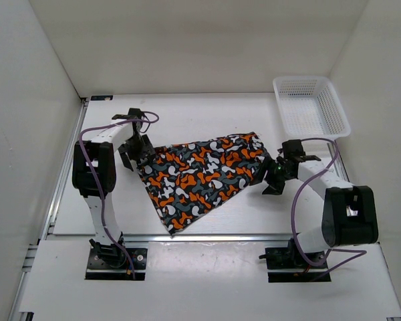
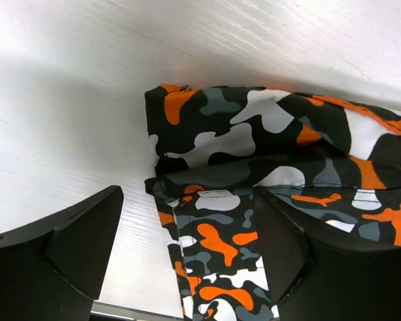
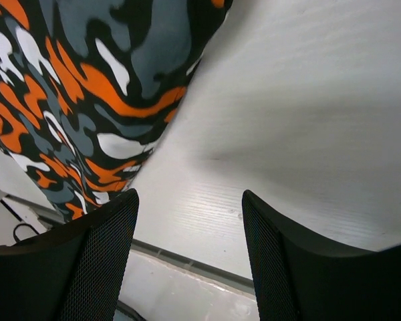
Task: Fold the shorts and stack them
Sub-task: Fold the shorts
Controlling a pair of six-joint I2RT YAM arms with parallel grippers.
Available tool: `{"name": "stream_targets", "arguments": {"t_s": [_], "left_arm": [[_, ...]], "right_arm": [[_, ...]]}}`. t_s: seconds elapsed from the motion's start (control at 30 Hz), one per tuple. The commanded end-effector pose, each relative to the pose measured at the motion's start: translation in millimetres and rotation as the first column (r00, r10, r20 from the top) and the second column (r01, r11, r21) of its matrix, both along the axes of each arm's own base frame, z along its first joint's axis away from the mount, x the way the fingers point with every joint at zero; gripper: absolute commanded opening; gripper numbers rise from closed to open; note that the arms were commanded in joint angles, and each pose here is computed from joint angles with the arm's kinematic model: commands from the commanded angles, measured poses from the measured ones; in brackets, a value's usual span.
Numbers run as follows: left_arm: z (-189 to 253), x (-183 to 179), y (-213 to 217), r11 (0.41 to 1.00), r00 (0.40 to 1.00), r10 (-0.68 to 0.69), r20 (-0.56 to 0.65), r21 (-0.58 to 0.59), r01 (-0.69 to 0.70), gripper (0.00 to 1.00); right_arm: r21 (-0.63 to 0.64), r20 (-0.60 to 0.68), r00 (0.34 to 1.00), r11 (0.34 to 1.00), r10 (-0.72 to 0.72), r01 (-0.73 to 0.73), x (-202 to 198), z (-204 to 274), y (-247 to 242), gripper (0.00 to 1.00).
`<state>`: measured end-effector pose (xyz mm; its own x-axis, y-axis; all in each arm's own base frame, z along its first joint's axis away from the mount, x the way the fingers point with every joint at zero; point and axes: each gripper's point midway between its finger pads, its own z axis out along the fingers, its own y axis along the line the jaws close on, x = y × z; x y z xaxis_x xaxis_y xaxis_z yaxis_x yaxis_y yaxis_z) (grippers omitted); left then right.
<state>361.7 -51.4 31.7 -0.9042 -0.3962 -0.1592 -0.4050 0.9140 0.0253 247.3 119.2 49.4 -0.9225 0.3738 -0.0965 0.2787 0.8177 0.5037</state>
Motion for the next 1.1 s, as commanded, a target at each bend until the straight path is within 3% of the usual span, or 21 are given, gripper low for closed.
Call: {"name": "stream_targets", "arguments": {"t_s": [0.0, 0.07, 0.2, 0.23, 0.5, 0.6, 0.63, 0.7, 0.73, 0.97, 1.07], "left_arm": [[12, 10, -2, 1.0, 0.998, -0.025, 0.059, 0.019, 0.024, 0.87], [8, 10, -9, 0.999, 0.998, -0.041, 0.05, -0.022, 0.042, 0.8], [4, 8, -12, 0.998, 0.998, -0.053, 0.037, -0.039, 0.054, 0.29], [4, 8, -12, 0.998, 0.998, -0.053, 0.037, -0.039, 0.054, 0.11], [15, 6, -12, 0.998, 0.997, -0.052, 0.063, -0.042, 0.055, 0.1], [20, 4, -12, 0.998, 0.996, -0.043, 0.073, -0.045, 0.047, 0.1], [23, 5, -12, 0.998, 0.996, -0.043, 0.083, -0.046, 0.047, 0.1], [32, 6, -12, 0.998, 0.993, -0.043, 0.107, -0.048, 0.048, 0.1], [35, 7, -11, 0.998, 0.992, -0.041, 0.117, -0.04, 0.046, 0.1], [52, 10, -3, 0.999, 0.986, -0.037, 0.162, -0.016, 0.04, 0.1], [34, 10, -4, 0.998, 0.992, -0.062, 0.111, -0.018, 0.065, 0.46]], "right_arm": [[0.055, 0.025, 1.0, 0.998, 0.011, -0.012, -5, 5, 13, 0.68], [0.07, 0.014, 1.0, 0.997, 0.02, -0.021, -10, 2, 21, 0.68], [0.099, 0.02, 1.0, 0.995, 0.023, -0.025, -9, -3, 30, 0.68], [0.103, 0.013, 1.0, 0.994, 0.026, -0.027, -11, -3, 33, 0.68], [0.129, 0.035, 0.996, 0.988, 0.084, -0.088, 2, -10, 69, 0.65], [0.106, 0.042, 0.995, 0.99, 0.091, -0.095, 12, -14, 77, 0.47], [0.096, 0.046, 0.994, 0.99, 0.097, -0.102, 14, -10, 79, 0.27], [0.053, 0.048, 0.994, 0.994, 0.098, -0.101, 17, -13, 77, 0.06], [0.034, 0.044, 0.994, 0.994, 0.1, -0.101, 16, -15, 74, 0.0], [-0.02, 0.127, 0.983, 0.991, 0.131, -0.13, 22, 7, 68, 0.0], [-0.024, 0.131, 0.98, 0.989, 0.148, -0.146, 21, 10, 71, 0.0]]}}
